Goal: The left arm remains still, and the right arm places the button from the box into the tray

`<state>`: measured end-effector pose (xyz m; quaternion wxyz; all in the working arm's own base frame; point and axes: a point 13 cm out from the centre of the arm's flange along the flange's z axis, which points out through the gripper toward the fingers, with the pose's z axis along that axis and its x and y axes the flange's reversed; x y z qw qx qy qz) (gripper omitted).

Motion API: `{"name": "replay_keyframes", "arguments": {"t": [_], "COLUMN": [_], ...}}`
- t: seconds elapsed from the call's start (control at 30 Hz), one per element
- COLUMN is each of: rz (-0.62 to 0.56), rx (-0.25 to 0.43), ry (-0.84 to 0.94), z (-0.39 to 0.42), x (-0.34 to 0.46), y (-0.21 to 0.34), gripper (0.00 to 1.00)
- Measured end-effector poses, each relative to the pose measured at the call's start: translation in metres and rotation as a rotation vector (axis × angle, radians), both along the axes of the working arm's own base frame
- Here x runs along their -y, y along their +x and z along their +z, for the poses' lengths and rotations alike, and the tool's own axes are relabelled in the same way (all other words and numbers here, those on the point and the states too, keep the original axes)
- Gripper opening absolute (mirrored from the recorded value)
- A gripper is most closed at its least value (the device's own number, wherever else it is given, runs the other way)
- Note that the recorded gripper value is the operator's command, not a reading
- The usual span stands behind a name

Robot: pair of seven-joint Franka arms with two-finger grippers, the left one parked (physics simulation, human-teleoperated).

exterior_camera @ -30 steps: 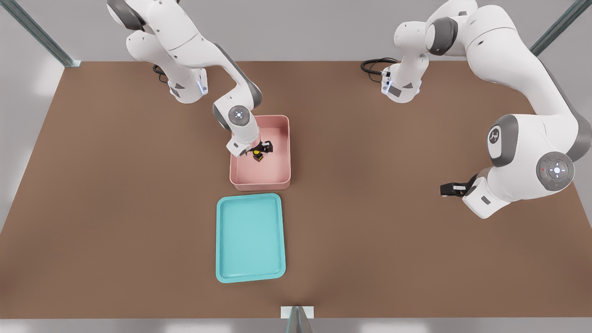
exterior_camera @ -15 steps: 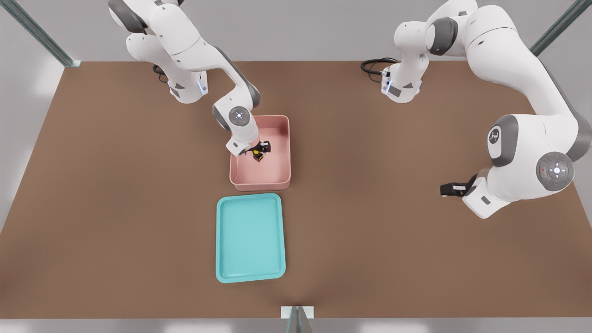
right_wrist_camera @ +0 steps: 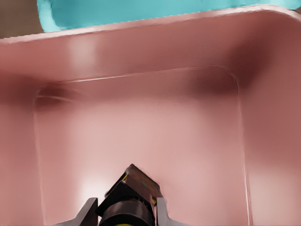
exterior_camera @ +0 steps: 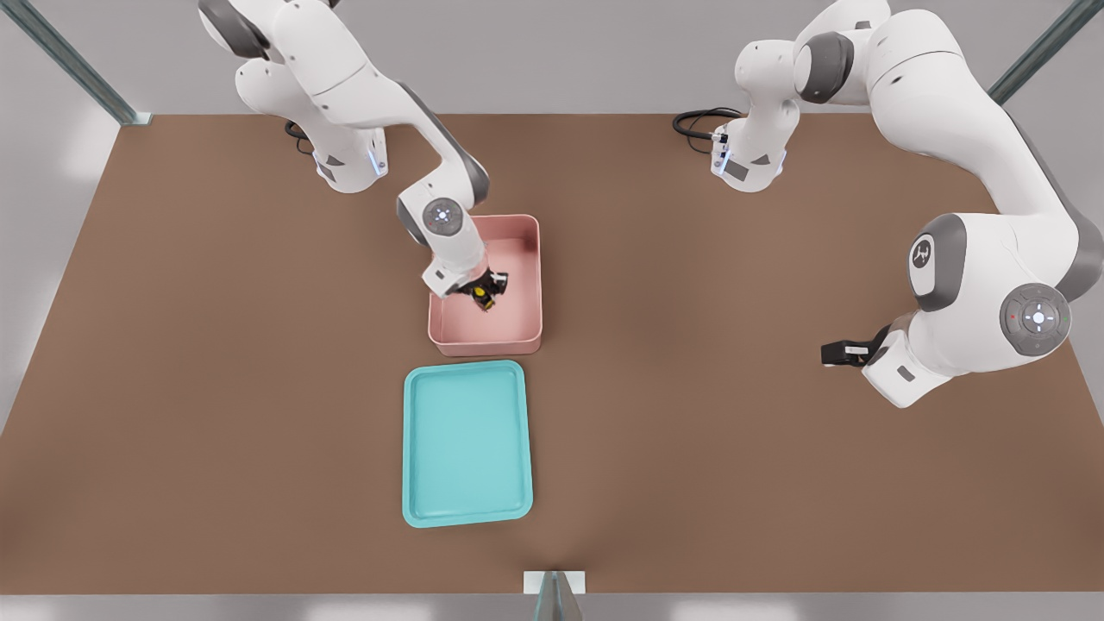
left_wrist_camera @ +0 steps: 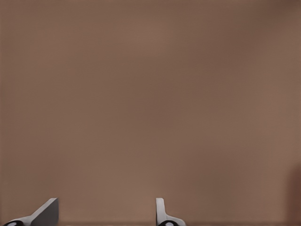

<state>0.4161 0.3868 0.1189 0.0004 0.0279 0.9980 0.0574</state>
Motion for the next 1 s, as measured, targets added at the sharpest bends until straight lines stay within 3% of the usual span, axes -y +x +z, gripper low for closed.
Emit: {"name": "replay_keyframes", "arguments": {"t": [0.3,0.6,0.63,0.67,0.77,0.83,0.9,0.93,1.0], "rz": [-0.121,-0.069,-0.055,-0.04,-0.001,0.03,0.063,0.023,-0.091], "rx": [0.131,0.074,0.068,0.065,0.067,0.13,0.244,0.279,0.266], "ry": [0.126,0.097,0.093,0.089,0.081,0.098,0.053,0.011,-0.079], "z": [0.155,0.065,0.053,0.044,0.036,0.102,0.25,0.313,0.374], "x": [0.0,0.033,0.034,0.034,0.035,0.032,0.074,0.138,0.27], "y": [0.173,0.281,0.283,0.284,0.285,0.304,0.309,0.305,0.289], "gripper": [0.49,0.49,0.66,1.0,1.0,1.0,1.0,1.0,1.0]}}
